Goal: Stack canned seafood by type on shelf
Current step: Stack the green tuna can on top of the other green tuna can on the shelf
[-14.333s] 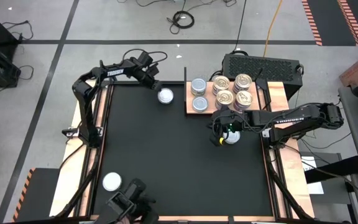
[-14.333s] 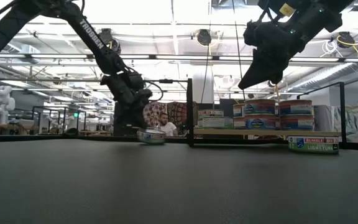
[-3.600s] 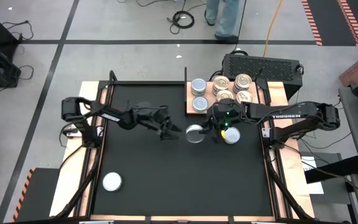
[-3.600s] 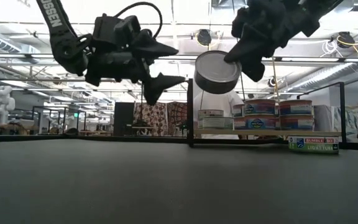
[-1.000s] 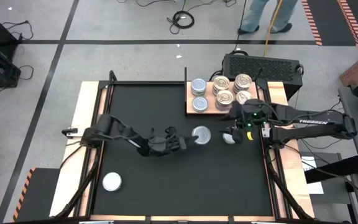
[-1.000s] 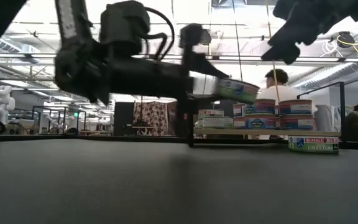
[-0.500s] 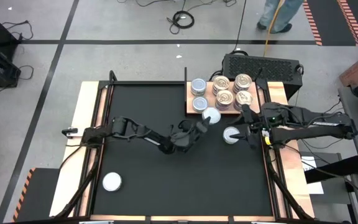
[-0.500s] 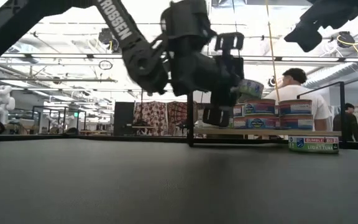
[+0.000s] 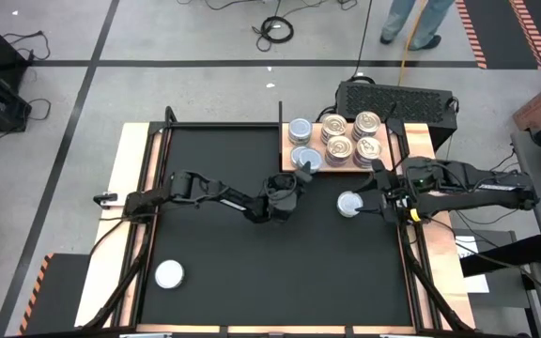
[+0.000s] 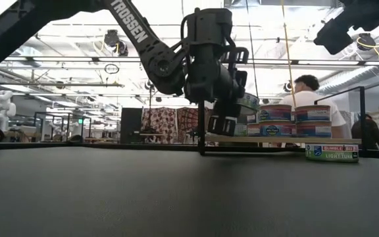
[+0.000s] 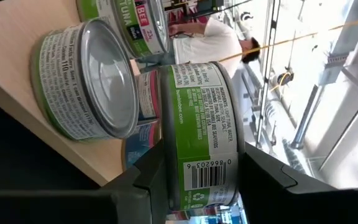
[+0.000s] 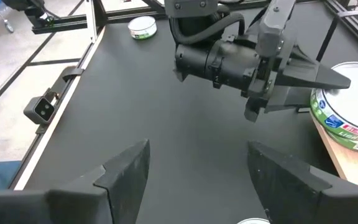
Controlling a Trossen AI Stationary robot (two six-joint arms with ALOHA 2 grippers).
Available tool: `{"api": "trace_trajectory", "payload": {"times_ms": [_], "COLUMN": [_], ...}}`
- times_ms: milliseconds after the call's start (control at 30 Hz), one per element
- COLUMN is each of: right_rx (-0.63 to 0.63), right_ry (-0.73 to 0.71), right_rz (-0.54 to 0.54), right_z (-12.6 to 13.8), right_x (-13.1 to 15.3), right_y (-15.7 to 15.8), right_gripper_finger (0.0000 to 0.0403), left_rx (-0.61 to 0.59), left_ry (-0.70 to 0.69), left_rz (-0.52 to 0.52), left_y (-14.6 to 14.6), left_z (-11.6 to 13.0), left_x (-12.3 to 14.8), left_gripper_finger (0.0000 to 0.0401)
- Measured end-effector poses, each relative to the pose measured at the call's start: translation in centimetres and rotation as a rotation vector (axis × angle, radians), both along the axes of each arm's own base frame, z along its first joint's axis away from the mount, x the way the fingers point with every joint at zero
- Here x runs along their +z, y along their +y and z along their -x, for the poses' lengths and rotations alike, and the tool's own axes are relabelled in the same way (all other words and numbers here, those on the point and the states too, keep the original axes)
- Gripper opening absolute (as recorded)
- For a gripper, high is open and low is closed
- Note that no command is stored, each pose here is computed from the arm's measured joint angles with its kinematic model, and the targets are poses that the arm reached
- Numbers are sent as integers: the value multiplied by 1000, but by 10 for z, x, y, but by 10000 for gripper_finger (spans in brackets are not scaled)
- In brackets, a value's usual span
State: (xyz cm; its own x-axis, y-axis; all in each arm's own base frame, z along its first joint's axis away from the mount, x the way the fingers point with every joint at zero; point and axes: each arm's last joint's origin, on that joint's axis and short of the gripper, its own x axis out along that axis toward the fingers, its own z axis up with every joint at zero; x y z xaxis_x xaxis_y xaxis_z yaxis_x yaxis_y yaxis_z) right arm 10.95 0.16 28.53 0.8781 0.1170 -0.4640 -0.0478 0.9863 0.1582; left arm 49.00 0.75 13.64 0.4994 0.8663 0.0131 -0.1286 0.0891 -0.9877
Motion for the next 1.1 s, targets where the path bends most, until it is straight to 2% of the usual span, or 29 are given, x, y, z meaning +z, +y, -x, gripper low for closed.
{"api": "trace_trajectory", "payload": {"times_ms": [267,533,767,1100], "right_rx": [0,-1,-4,-19], "right_ry": [-4,-3,-2,4], "right_rz": [0,-1,-6,-35], "right_z": [1,1,1,1], "right_x": [0,0,0,0], "right_y": [0,0,0,0], "right_gripper_finger": [258,258,258,258], "left_rx": [49,61,61,84], "left_ry": [-38,-45,-130,-133], "left_rz": [23,27,70,71], "left_y": [11,19,20,25], "left_z": [1,1,1,2], "left_x": [0,0,0,0], "left_gripper_finger": [148,194,198,200]}}
